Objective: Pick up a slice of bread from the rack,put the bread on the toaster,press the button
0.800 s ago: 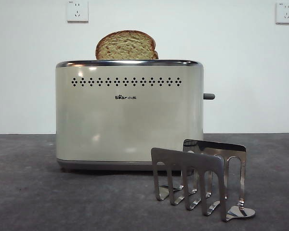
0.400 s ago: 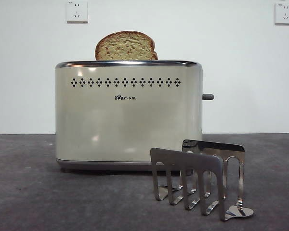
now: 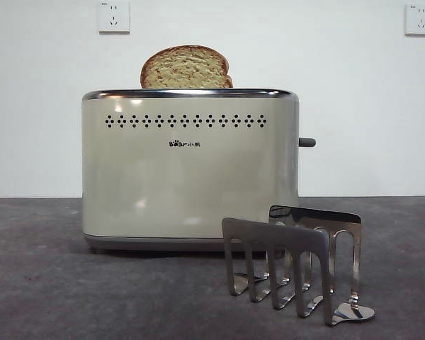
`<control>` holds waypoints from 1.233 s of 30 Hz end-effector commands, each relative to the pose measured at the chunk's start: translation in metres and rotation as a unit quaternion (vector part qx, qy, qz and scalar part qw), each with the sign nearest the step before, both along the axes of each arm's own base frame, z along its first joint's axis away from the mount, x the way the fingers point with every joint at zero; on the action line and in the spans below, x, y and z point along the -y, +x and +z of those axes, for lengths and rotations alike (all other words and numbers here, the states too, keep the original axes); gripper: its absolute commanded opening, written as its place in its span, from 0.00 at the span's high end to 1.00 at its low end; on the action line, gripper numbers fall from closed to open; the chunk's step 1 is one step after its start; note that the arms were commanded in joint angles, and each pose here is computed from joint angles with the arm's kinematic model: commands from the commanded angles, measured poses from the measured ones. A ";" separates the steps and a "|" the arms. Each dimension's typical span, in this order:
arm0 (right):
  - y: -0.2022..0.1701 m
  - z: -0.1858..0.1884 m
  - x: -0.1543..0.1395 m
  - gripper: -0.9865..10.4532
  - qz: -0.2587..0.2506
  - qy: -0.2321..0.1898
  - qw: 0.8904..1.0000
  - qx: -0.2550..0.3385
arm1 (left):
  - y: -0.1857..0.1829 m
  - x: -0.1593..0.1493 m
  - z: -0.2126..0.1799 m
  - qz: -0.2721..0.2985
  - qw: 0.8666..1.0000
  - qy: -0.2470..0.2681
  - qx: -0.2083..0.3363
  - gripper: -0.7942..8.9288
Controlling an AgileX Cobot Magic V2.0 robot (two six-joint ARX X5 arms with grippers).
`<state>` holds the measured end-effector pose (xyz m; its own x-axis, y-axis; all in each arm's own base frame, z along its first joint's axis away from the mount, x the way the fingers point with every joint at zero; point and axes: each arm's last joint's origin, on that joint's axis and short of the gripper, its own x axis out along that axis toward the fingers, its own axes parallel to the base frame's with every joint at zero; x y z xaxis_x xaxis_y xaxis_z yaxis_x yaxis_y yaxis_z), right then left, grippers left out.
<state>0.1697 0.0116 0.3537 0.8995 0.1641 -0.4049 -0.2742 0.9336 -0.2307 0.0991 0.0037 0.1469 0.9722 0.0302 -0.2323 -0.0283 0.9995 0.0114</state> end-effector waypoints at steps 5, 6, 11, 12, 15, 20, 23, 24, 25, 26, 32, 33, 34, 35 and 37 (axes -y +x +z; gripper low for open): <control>-0.039 -0.087 0.003 0.91 -0.009 -0.004 1.000 0.015 | 0.000 0.000 -0.003 0.001 1.000 -0.003 -0.002 0.90; -0.043 -0.098 0.003 0.91 -0.009 -0.003 1.000 0.023 | 0.000 0.000 -0.003 0.001 1.000 -0.003 -0.002 0.90; -0.057 -0.150 0.003 0.91 -0.015 0.045 0.995 0.092 | 0.000 0.000 -0.003 0.001 1.000 -0.003 -0.002 0.90; -0.059 -0.157 0.003 0.91 -0.019 0.056 0.993 0.102 | 0.000 0.000 -0.003 0.001 1.000 -0.003 -0.002 0.90; -0.063 -0.176 0.004 0.91 -0.033 0.077 0.988 0.126 | 0.000 0.000 -0.003 0.001 1.000 -0.003 -0.002 0.90; -0.067 -0.187 0.007 0.91 -0.070 0.105 0.982 0.138 | 0.000 0.000 -0.003 0.001 1.000 -0.003 -0.002 0.90; -0.068 -0.189 0.010 0.91 -0.100 0.117 0.977 0.145 | 0.000 0.000 -0.003 0.001 1.000 -0.003 -0.002 0.90; -0.068 -0.191 0.011 0.91 -0.109 0.121 0.976 0.146 | 0.000 0.000 -0.003 0.001 1.000 -0.003 -0.002 0.90; -0.069 -0.193 0.012 0.91 -0.117 0.124 0.975 0.146 | 0.000 0.000 -0.003 0.001 1.000 -0.003 -0.002 0.90; -0.069 -0.194 0.012 0.91 -0.121 0.123 0.974 0.146 | 0.000 0.000 -0.003 0.001 1.000 -0.003 -0.002 0.90; -0.073 -0.203 0.015 0.91 -0.139 0.116 0.977 0.109 | 0.000 0.000 -0.003 0.001 1.000 -0.003 -0.002 0.90; -0.074 -0.205 0.015 0.91 -0.140 0.116 0.978 0.102 | 0.000 0.000 -0.003 0.001 1.000 -0.003 -0.002 0.90; -0.074 -0.204 0.015 0.91 -0.139 0.117 0.977 0.108 | 0.000 0.000 -0.003 0.001 1.000 -0.003 -0.002 0.90; -0.074 -0.203 0.015 0.91 -0.139 0.118 0.977 0.111 | 0.000 0.000 -0.003 0.001 1.000 -0.003 -0.002 0.90; -0.074 -0.204 0.015 0.91 -0.138 0.118 0.977 0.110 | 0.000 0.000 -0.003 0.001 1.000 -0.003 -0.002 0.90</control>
